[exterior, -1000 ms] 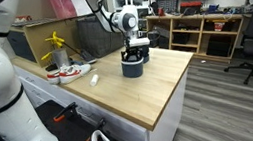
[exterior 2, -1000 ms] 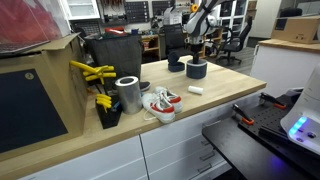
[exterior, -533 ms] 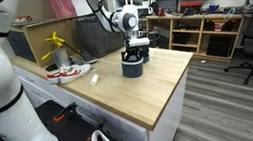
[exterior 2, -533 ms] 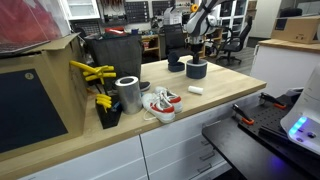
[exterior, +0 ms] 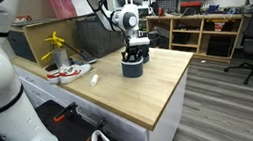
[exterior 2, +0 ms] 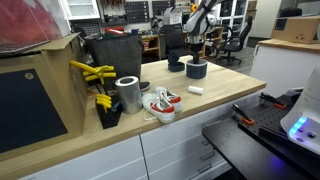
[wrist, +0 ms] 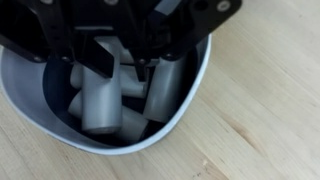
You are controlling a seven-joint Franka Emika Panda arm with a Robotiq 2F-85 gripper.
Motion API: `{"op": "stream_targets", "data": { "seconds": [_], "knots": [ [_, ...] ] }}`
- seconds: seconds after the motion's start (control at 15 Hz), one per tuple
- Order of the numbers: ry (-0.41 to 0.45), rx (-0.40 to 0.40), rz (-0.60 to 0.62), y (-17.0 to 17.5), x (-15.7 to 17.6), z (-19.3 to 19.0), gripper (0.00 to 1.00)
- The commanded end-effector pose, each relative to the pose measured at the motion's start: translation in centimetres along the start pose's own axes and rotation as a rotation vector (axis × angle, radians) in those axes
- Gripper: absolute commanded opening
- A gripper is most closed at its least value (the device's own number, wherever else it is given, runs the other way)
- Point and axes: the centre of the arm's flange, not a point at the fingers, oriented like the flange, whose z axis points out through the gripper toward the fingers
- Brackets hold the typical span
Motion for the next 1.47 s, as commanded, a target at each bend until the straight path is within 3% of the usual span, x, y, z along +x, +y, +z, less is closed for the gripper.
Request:
{"op": "stream_targets", "data": {
  "seconds": [0.0, 0.13, 0.27, 0.47, 0.93, 1.4],
  "knots": [
    [-0.012, 0.033, 0.024, 0.0, -0.1, -0.7, 0.31],
    [-0.008, 0.035, 0.025, 0.1, -0.1, -1.1, 0.42],
    [0.000, 0.036, 0.028, 0.2, -0.1, -1.5, 0.62],
    [0.003, 0.047, 0.037, 0.2, -0.3, -1.7, 0.73],
    [-0.001, 0.084, 0.062, 0.3, -0.7, -1.1, 0.71],
    [-0.018, 0.060, 0.054, 0.1, -0.9, 1.4, 0.69]
  ]
}}
